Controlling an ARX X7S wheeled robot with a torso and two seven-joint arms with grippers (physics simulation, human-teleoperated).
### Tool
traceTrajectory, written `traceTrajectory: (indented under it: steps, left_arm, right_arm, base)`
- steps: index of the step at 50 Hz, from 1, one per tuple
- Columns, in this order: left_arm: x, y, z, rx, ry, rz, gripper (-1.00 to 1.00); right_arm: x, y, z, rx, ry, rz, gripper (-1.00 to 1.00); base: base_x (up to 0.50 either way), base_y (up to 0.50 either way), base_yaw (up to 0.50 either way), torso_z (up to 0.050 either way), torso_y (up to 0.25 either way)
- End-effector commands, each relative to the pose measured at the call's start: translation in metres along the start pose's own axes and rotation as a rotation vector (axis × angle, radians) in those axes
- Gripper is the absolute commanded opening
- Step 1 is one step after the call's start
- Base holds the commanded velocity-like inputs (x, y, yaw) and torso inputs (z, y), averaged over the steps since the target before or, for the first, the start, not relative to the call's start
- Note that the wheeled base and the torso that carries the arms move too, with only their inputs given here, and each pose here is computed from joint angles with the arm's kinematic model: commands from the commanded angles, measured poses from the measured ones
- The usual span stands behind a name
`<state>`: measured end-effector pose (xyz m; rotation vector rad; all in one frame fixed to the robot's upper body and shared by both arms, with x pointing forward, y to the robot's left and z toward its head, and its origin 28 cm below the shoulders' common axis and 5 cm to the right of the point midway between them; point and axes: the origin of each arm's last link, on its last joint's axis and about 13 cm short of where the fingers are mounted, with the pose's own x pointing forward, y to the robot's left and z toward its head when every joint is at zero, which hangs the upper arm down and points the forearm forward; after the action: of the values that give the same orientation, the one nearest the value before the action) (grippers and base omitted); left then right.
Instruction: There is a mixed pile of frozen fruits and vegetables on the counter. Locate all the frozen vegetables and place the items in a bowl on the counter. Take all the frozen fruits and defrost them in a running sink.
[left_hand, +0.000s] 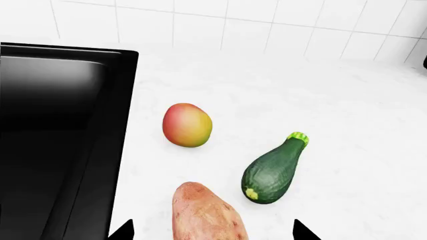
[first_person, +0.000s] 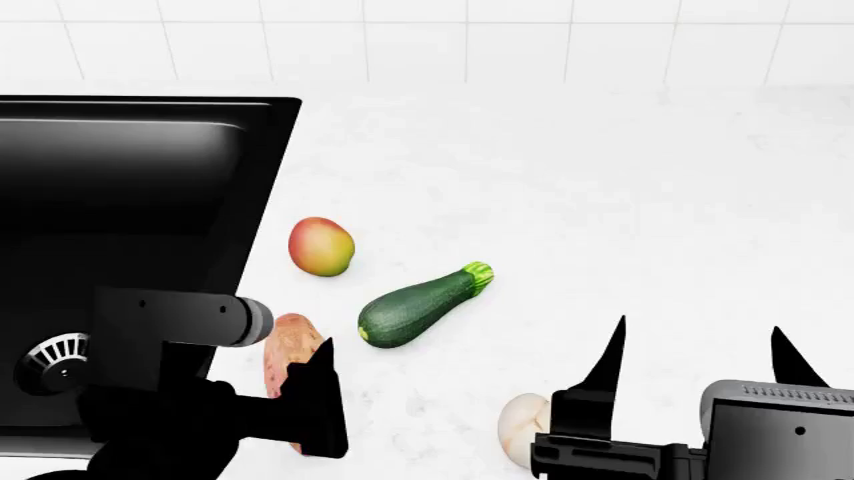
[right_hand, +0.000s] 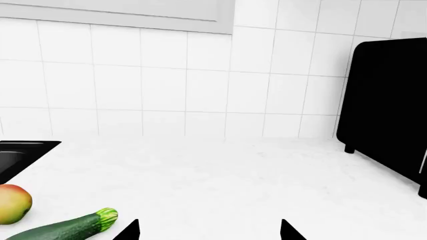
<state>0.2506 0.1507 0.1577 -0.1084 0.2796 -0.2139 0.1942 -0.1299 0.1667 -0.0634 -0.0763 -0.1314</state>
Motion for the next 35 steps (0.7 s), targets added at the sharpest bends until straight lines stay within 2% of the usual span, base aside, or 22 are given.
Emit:
traceTrajectory:
  steps: [1,11,12,31,32,35]
  left_arm:
    - [0.02,-0.001,-0.003,0.016,0.058,0.003,1.0]
    - [0.028,-0.006,-0.007,0.012,0.092,-0.033,1.0]
    - [0.029,-0.006,-0.008,-0.025,0.109,-0.053,1.0]
    - [0.033,-0.005,-0.015,-0.008,0.128,-0.043,1.0]
    - [0.033,-0.004,-0.015,-0.009,0.124,-0.039,-1.0]
    - [0.032,-0.003,-0.012,0.005,0.109,-0.019,-1.0]
  right_arm:
    - [0.001,-0.002,0.001,0.015,-0.012,0.022,1.0]
    - [0.001,0.0,-0.003,0.012,0.001,0.026,1.0]
    - [0.002,0.001,-0.004,0.013,0.005,0.025,1.0]
    - [0.001,0.001,-0.008,0.019,0.014,0.028,1.0]
    - [0.002,0.001,-0.008,0.019,0.014,0.028,1.0]
    - [0.002,0.001,-0.008,0.019,0.015,0.028,1.0]
  base:
    - [0.0,0.0,0.0,0.0,0.0]
    - [0.0,0.0,0.0,0.0,0.0]
    - [0.0,0.0,0.0,0.0,0.0]
    - [0.0,0.0,0.0,0.0,0.0]
    - [0.0,0.0,0.0,0.0,0.0]
    - [0.0,0.0,0.0,0.0,0.0]
